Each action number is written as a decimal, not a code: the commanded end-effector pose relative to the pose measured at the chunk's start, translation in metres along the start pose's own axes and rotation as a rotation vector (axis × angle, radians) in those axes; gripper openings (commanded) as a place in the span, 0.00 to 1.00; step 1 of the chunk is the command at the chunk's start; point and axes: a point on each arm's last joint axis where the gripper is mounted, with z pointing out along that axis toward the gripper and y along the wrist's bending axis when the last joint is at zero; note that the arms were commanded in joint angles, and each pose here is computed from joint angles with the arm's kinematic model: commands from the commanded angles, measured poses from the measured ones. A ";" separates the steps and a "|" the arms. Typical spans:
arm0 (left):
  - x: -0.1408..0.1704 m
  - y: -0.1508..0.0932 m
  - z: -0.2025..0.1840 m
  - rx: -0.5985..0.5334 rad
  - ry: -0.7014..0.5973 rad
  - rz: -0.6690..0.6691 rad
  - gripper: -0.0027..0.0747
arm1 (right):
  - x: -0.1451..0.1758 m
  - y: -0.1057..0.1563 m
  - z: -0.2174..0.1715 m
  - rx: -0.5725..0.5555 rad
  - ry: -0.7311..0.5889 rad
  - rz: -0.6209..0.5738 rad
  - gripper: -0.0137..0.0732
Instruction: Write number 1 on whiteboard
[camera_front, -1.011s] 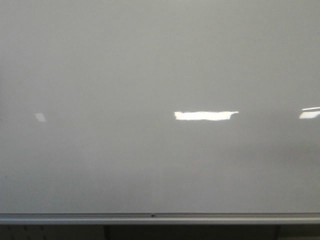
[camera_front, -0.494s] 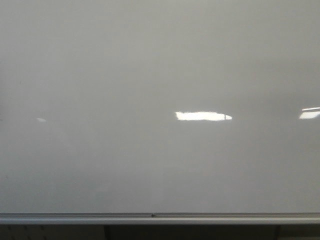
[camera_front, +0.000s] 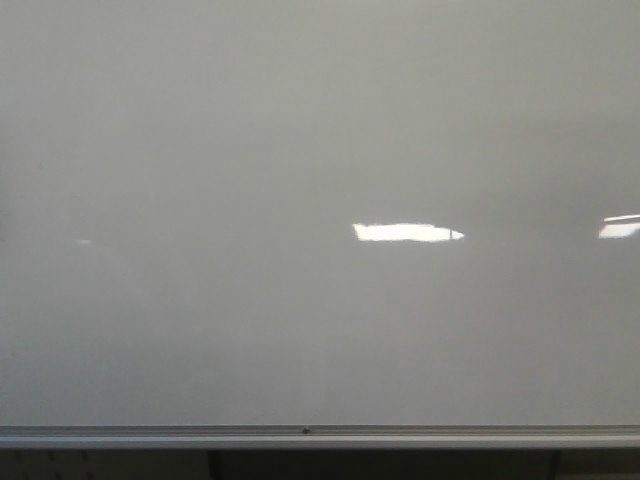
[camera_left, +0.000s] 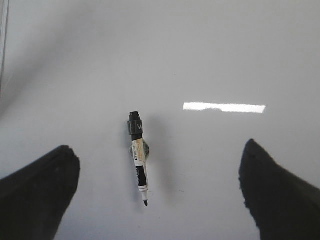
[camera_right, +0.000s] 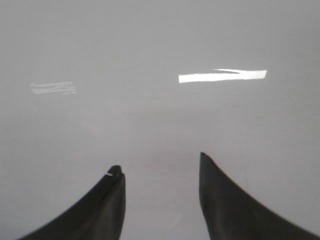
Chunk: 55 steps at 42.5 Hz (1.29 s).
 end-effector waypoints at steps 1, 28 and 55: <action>-0.015 0.000 0.001 0.000 -0.084 -0.023 0.90 | -0.017 0.002 -0.001 -0.003 -0.092 -0.006 0.61; 0.018 0.004 0.132 -0.036 0.289 -0.068 0.90 | -0.017 0.002 -0.001 -0.003 -0.092 -0.006 0.61; 0.070 0.011 0.233 -0.094 0.314 -0.087 0.90 | -0.017 0.002 -0.001 -0.003 -0.092 -0.006 0.61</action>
